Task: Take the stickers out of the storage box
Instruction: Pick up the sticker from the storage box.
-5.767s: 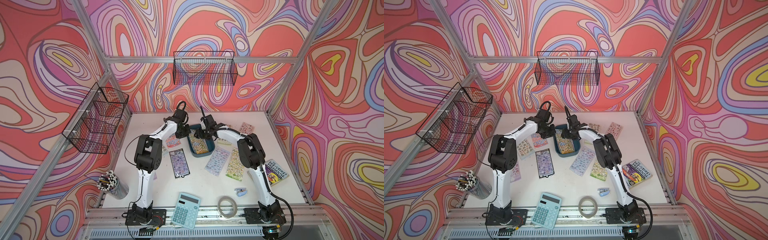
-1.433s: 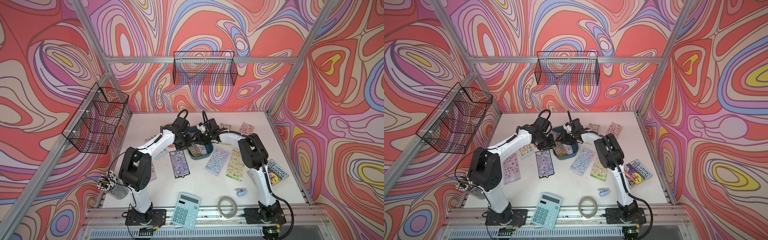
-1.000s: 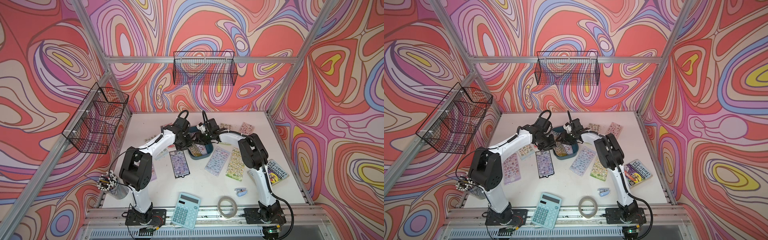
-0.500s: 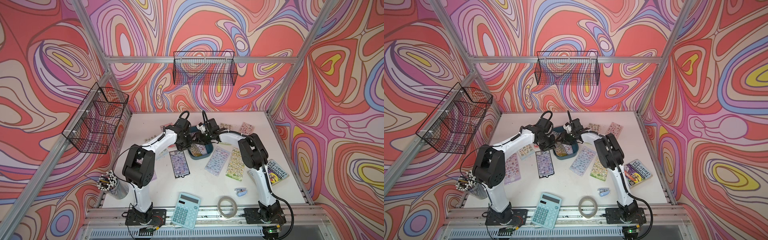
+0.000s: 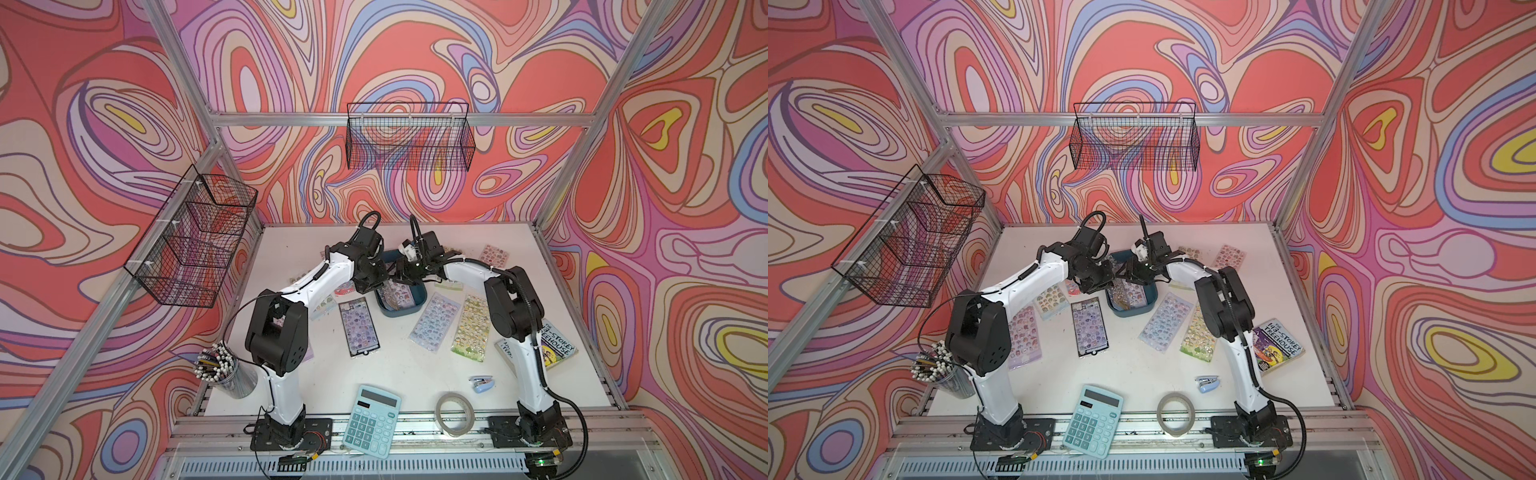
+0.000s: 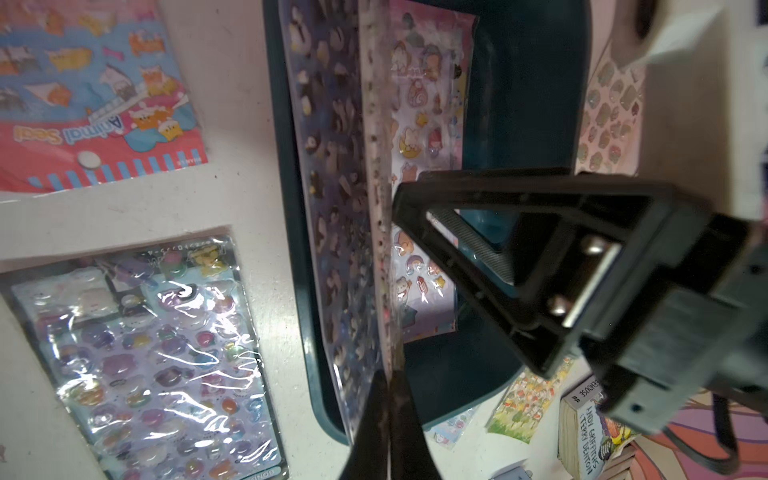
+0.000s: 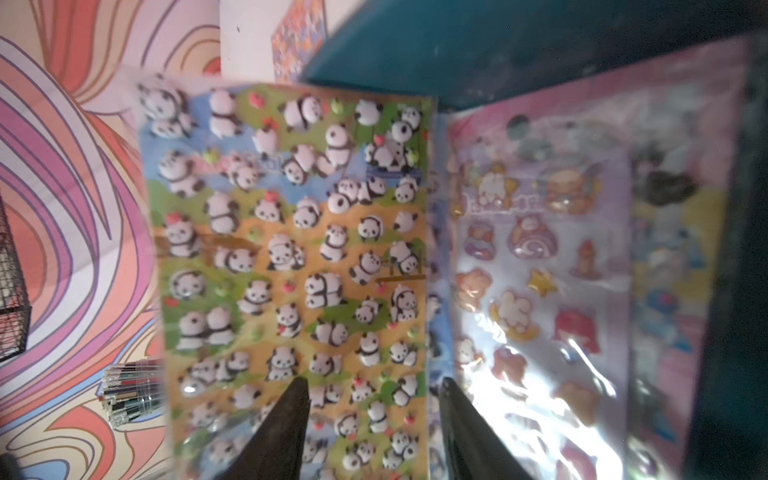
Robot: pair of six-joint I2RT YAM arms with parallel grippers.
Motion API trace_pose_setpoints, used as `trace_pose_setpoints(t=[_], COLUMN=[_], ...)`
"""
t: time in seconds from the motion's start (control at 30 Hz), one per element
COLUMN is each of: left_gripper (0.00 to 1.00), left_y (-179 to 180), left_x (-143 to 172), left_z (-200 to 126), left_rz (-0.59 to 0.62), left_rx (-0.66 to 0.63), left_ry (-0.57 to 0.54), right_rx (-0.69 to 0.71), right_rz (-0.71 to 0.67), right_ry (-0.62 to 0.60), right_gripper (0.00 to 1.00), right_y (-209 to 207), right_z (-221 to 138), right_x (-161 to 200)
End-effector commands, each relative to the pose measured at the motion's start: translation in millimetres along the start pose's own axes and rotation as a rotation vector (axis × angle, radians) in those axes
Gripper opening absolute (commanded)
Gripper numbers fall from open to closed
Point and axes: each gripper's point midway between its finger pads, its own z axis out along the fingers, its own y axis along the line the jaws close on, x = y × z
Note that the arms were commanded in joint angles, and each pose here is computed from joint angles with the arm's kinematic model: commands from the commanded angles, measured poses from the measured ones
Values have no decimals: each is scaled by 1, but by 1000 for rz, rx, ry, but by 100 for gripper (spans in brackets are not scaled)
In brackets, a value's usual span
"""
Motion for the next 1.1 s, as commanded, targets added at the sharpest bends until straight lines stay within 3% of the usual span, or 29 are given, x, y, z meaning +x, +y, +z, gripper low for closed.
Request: trace_pose_setpoints(t=[0.0, 0.27, 0.5, 0.73, 1.07], left_gripper=[0, 0, 0, 0, 0], left_y=[-13, -30, -42, -39, -56], left_x=[-12, -26, -43, -52, -46], left_z=[-26, -47, -88, -118, -125], left_rz=[45, 52, 45, 19, 40], left_rx=[66, 210, 383, 511, 646], left_ry=[-49, -74, -135, -176, -132], right_rx=[-2, 30, 9, -181, -430], right_rz=[-73, -106, -113, -92, -118], right_ry=[-116, -194, -194, -165, -141], right_gripper=[54, 55, 55, 56, 56], right_y=[35, 52, 60, 82, 130], right_z=[-44, -80, -93, -96, -109], right_x=[-31, -42, -37, -30, -17])
